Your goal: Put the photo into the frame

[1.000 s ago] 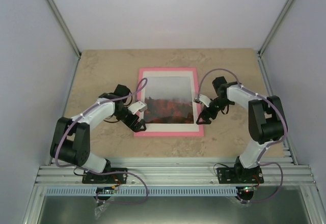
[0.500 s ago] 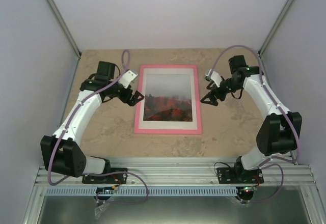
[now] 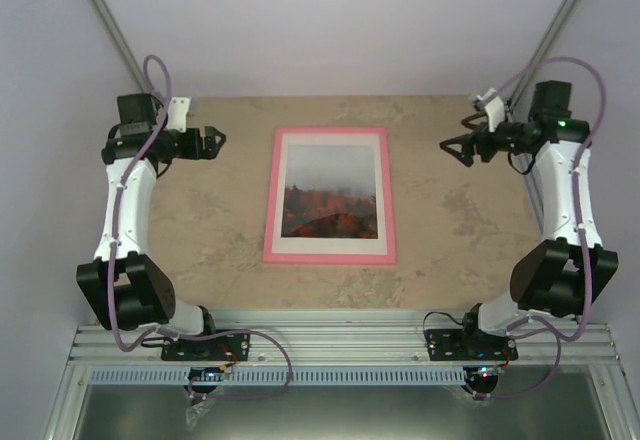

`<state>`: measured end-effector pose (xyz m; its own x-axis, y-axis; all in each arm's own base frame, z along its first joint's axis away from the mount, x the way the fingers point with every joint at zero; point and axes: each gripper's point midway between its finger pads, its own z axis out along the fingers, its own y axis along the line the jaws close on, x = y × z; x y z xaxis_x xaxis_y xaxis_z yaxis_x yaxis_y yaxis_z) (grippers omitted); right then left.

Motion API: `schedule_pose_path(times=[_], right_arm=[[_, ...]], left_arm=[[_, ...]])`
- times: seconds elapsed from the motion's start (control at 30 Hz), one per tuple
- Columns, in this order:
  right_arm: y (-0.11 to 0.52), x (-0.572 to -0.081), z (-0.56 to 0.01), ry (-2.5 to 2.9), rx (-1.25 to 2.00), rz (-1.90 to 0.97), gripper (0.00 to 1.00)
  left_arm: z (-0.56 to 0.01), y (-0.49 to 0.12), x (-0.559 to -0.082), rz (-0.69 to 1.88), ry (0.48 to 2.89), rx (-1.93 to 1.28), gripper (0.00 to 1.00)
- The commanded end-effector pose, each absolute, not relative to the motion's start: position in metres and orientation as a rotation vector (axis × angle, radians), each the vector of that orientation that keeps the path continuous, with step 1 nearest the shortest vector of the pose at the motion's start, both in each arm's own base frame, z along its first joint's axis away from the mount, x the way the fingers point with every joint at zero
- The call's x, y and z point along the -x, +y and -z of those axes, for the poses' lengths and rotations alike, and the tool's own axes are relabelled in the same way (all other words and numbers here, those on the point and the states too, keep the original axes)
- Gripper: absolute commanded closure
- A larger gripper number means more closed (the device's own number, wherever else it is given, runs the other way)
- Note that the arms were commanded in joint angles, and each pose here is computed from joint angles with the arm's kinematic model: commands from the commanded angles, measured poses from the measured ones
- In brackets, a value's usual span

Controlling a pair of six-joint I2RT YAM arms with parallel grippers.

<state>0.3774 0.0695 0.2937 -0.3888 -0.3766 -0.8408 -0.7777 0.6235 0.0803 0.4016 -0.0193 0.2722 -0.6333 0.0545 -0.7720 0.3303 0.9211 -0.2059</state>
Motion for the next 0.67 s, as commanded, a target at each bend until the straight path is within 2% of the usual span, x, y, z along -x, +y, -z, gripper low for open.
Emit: schedule_pose_path(times=[0.0, 0.37, 0.63], right_arm=[[0.037, -0.382, -0.298, 1.95, 0.756, -0.678, 0.02], [-0.028, -0.357, -0.199, 2.069, 0.537, -0.685, 0.02], [-0.026, -0.35, -0.192, 2.06, 0.531, -0.664, 0.02]], left_arm=[[-0.266, 0.01, -0.409, 0.432, 2.233, -0.124, 0.01], [-0.172, 0.041, -0.376, 0.311, 2.351, -0.007, 0.01], [-0.168, 0.048, -0.378, 0.283, 2.356, 0.07, 0.01]])
